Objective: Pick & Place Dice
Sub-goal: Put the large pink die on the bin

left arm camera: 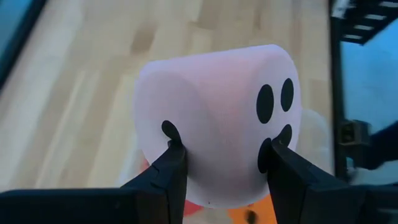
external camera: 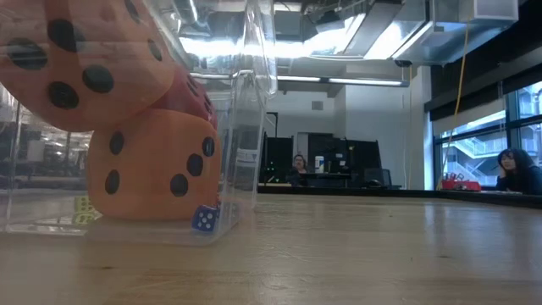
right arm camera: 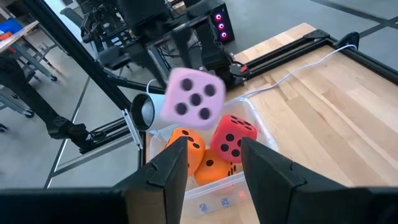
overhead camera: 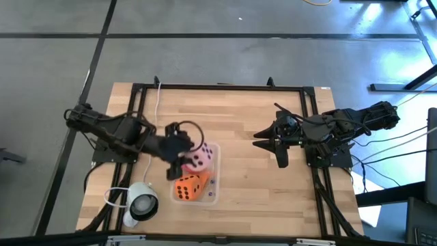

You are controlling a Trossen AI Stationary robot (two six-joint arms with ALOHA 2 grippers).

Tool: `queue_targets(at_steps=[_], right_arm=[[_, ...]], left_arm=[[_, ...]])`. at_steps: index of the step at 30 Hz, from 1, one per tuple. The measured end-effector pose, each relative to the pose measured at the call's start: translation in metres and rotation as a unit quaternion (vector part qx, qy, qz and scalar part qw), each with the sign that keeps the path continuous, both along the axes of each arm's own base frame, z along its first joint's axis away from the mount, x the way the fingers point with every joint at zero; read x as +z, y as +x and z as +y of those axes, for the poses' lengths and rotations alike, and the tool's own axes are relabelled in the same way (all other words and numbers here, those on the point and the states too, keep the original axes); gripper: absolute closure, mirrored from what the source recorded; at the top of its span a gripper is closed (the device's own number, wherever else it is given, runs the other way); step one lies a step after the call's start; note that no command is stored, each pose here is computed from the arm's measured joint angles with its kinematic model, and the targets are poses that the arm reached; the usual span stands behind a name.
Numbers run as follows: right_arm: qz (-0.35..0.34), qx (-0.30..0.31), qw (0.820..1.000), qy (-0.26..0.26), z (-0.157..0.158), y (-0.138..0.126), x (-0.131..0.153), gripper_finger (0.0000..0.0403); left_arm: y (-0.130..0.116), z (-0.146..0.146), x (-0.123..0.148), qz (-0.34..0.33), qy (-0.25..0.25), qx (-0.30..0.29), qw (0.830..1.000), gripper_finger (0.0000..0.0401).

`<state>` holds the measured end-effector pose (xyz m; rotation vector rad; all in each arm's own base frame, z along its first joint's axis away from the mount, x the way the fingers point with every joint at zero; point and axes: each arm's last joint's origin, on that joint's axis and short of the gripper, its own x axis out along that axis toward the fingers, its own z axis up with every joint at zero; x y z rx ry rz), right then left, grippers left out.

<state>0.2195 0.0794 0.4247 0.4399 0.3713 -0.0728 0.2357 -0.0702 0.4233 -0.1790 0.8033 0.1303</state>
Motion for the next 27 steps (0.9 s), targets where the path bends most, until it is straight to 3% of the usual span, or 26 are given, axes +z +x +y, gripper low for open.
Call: queue_targets(at_steps=[10, 15, 27], right_arm=[[-0.005, -0.008, 1.000, 0.000, 0.000, 0.000, 0.001, 0.0254], [-0.005, -0.008, 1.000, 0.000, 0.000, 0.000, 0.001, 0.0254], [-0.005, -0.006, 1.000, -0.004, 0.000, 0.000, 0.001, 0.0254]], left_arm=[[-0.009, -0.032, -0.002, -0.001, -0.051, 0.006, 0.999, 0.0269], [0.000, -0.047, -0.013, 0.023, -0.055, 0.002, 0.998, 0.0274], [0.044, -0.074, -0.070, 0.134, 0.032, -0.026, 0.990, 0.0283]])
